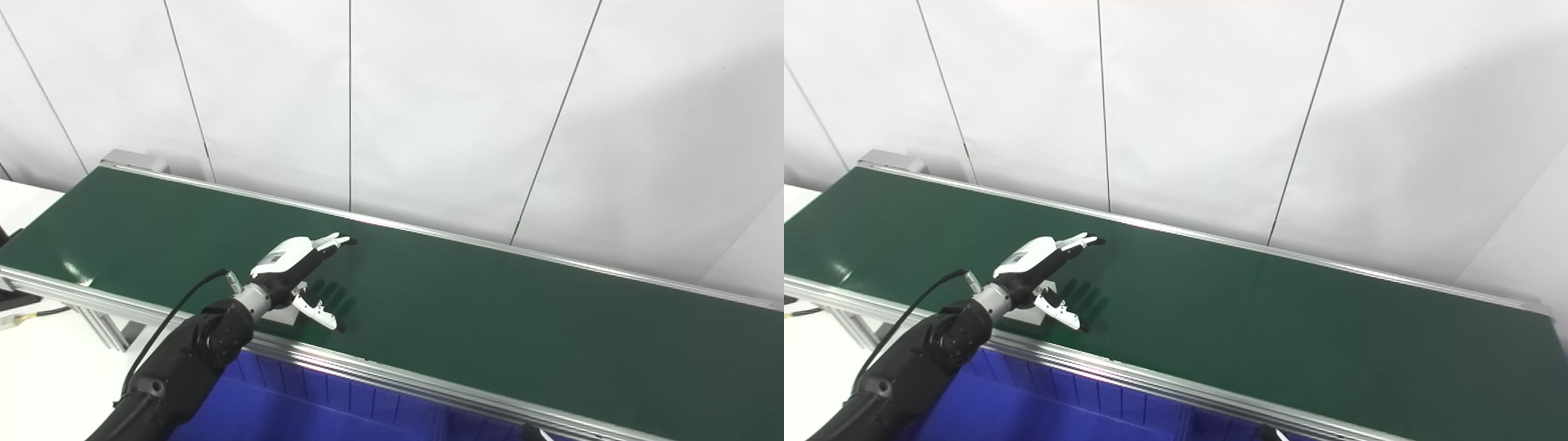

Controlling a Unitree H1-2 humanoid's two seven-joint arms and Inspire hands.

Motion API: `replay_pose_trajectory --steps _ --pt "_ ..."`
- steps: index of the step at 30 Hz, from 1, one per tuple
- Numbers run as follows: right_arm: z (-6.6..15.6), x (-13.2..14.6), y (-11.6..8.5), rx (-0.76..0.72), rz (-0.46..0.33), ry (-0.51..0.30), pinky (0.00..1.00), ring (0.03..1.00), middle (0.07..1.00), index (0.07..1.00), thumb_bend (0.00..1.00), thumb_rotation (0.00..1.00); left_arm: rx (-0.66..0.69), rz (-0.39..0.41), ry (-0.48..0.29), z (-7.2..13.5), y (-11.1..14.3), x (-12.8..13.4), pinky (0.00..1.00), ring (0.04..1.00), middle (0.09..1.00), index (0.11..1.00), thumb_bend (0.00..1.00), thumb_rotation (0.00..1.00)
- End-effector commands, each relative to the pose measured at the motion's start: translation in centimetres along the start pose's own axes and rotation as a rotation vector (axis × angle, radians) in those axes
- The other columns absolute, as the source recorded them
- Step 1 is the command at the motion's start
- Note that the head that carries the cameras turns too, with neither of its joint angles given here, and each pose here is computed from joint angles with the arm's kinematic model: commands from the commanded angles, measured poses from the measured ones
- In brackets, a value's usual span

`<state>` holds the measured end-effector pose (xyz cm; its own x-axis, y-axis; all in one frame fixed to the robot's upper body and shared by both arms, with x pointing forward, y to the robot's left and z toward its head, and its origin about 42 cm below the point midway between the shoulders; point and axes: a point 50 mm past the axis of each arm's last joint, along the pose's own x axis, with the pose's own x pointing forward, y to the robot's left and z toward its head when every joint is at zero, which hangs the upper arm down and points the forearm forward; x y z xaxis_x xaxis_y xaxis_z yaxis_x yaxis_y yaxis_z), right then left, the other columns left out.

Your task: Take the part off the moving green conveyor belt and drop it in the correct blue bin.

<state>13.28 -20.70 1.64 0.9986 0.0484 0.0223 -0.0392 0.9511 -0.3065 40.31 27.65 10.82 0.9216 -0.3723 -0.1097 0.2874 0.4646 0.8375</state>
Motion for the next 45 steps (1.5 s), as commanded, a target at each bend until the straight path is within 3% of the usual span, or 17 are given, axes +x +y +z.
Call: replay_pose_trajectory --steps 1,11,19,23,25,26,27,29,31,32,34,37,45 --pt "1.0 0.4 -0.1 0.033 -0.013 -0.071 0.83 0.833 0.821 0.829 0.70 0.62 0.049 0.034 -0.023 0.4 3.3 0.8 1.00 0.991 0.993 0.925 0.96 0.23" --pt "0.9 0.4 -0.1 0.033 -0.013 -0.067 0.83 0.840 0.824 0.831 0.70 0.63 0.027 -0.052 0.064 -0.6 4.4 -0.1 1.00 1.000 1.000 0.925 0.97 0.20" --pt "0.9 0.2 -0.2 0.044 -0.014 -0.063 0.84 0.849 0.832 0.835 0.69 0.62 0.029 -0.135 0.134 -1.4 4.1 -0.3 1.00 1.000 1.000 0.905 0.96 0.01" --pt "1.0 0.1 -0.3 0.045 -0.011 -0.064 0.85 0.853 0.836 0.837 0.68 0.62 0.046 -0.198 0.161 -1.4 3.5 -0.2 1.00 1.000 1.000 0.903 0.93 0.00" --pt "1.0 0.1 -0.3 0.044 -0.012 -0.064 0.86 0.855 0.834 0.837 0.68 0.62 0.048 -0.204 0.164 -1.5 2.9 -0.1 0.90 0.982 0.992 0.892 0.91 0.00" --pt "1.0 0.1 -0.3 0.042 -0.012 -0.064 0.86 0.857 0.834 0.837 0.68 0.63 0.049 -0.201 0.160 -1.5 2.6 0.0 0.80 0.913 0.949 0.861 0.87 0.00" --pt "0.9 0.1 -0.4 0.042 -0.013 -0.063 0.86 0.858 0.834 0.837 0.68 0.63 0.044 -0.192 0.157 -1.6 2.3 0.1 0.77 0.890 0.935 0.851 0.85 0.00" --pt "0.9 0.1 -0.4 0.042 -0.015 -0.062 0.85 0.856 0.834 0.836 0.69 0.64 0.037 -0.157 0.149 -1.6 1.5 0.3 0.64 0.741 0.859 0.791 0.77 0.00" --pt "0.9 0.1 -0.5 0.050 -0.019 -0.059 0.86 0.852 0.832 0.835 0.71 0.65 0.025 -0.130 0.122 -1.5 0.8 0.5 0.50 0.524 0.696 0.688 0.54 0.00" --pt "0.9 0.0 -0.5 0.051 -0.019 -0.058 0.86 0.852 0.832 0.834 0.71 0.65 0.020 -0.124 0.110 -1.4 0.5 0.6 0.49 0.513 0.682 0.680 0.53 0.00" --pt "0.9 0.0 -0.6 0.051 -0.018 -0.057 0.86 0.851 0.833 0.836 0.70 0.65 0.014 -0.100 0.092 -1.2 -0.1 0.8 0.41 0.413 0.521 0.588 0.50 0.00" --pt "1.0 0.0 -0.6 0.048 -0.021 -0.061 0.85 0.845 0.831 0.836 0.70 0.66 0.005 -0.052 0.080 -0.9 -0.8 0.9 0.27 0.407 0.502 0.499 0.50 0.00" --pt "1.1 -0.1 -0.7 0.054 -0.022 -0.062 0.85 0.844 0.830 0.838 0.71 0.66 -0.019 -0.017 0.072 0.0 -0.7 1.0 0.26 0.377 0.449 0.514 0.50 0.00"
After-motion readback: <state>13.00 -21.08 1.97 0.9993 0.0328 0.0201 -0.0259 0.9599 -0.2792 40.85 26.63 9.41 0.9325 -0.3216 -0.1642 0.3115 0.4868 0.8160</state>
